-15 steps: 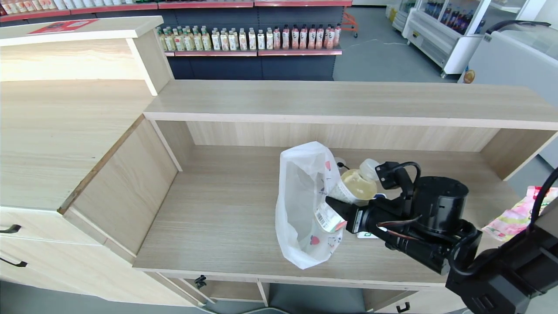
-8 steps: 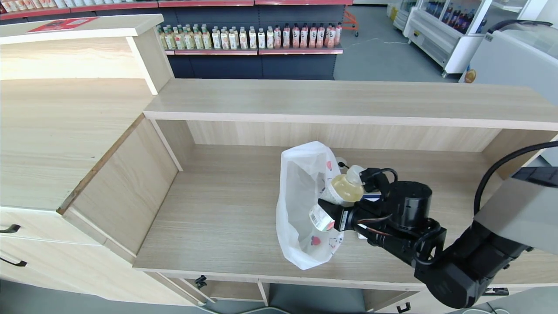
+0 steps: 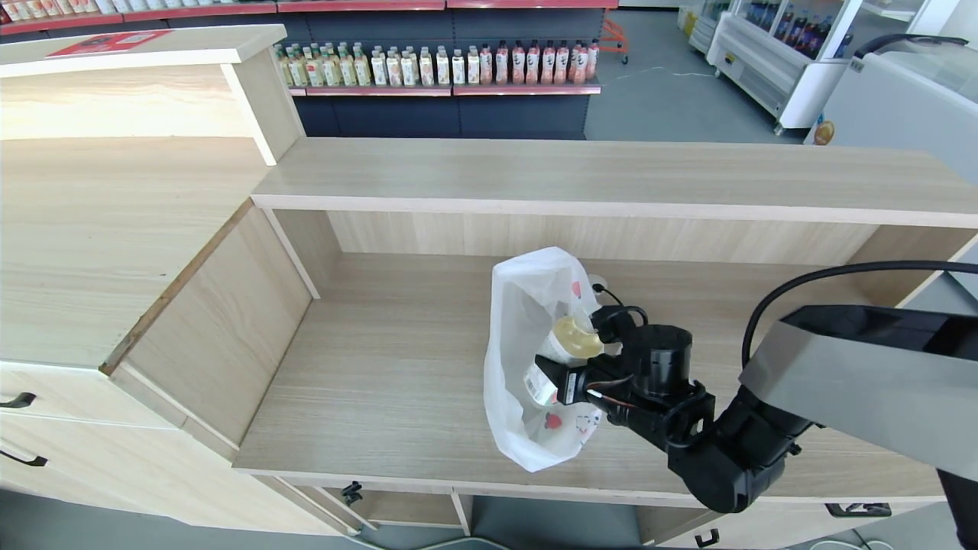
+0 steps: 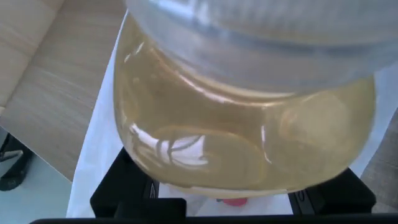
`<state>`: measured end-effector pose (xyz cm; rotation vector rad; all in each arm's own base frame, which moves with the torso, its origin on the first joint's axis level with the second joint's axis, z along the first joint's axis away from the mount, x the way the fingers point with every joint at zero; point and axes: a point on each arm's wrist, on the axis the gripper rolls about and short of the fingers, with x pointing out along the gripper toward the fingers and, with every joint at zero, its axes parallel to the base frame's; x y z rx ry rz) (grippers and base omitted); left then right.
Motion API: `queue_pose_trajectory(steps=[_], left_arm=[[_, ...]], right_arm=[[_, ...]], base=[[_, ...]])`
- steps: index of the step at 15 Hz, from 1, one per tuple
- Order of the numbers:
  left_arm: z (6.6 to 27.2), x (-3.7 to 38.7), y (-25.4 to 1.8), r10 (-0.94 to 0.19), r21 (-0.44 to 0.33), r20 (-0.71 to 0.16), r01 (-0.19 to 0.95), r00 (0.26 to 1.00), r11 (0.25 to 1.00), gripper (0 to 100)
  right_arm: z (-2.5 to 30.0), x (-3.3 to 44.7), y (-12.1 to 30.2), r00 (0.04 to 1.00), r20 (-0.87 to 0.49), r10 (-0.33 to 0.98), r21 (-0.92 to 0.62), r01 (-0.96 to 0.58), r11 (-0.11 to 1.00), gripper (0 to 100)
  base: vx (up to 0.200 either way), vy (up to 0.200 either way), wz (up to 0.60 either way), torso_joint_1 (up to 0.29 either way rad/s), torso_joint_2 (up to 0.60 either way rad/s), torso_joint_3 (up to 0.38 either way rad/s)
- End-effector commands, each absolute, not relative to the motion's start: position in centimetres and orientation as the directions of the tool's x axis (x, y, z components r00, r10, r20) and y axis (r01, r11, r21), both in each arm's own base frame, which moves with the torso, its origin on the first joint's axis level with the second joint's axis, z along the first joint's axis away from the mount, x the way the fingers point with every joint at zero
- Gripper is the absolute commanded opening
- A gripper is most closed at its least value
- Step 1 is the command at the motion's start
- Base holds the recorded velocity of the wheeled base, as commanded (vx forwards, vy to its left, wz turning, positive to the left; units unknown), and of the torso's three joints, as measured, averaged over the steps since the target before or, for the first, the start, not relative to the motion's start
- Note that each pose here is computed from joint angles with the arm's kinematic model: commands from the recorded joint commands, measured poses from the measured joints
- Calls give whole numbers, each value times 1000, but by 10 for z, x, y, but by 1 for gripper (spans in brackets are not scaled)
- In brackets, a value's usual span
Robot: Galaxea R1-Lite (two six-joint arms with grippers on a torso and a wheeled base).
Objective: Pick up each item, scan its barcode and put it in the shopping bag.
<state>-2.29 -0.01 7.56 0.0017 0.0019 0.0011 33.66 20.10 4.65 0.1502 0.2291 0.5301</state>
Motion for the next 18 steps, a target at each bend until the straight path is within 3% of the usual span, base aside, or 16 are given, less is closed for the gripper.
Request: queue_pose_trajectory(steps=[1, 7, 8, 12, 15, 18], left_arm=[[76, -23, 0, 2, 2, -2, -2, 1000, 1000, 100], [76, -23, 0, 2, 2, -2, -2, 1000, 1000, 100], [76, -23, 0, 2, 2, -2, -2, 1000, 1000, 100], [76, -23, 0, 2, 2, -2, -2, 1000, 1000, 100], [76, -23, 0, 2, 2, -2, -2, 1000, 1000, 100], [76, -23, 0, 2, 2, -2, -2, 1000, 1000, 100]], right_arm=[[25, 352, 211, 829, -218, 515, 151, -493, 857, 0], [10, 365, 220, 824, -230, 517, -37, -539, 842, 0], [11, 366, 219, 826, -227, 516, -37, -537, 843, 100], [35, 360, 215, 833, -191, 519, 47, -520, 853, 100], [92, 343, 200, 841, -189, 506, 308, -439, 844, 100], [124, 325, 159, 879, -189, 438, 376, -347, 859, 100]], base=[[0, 0, 0, 0, 0, 0], [0, 0, 0, 0, 0, 0], [0, 0, 0, 0, 0, 0], [0, 0, 0, 0, 0, 0], [0, 0, 0, 0, 0, 0], [0, 0, 0, 0, 0, 0]])
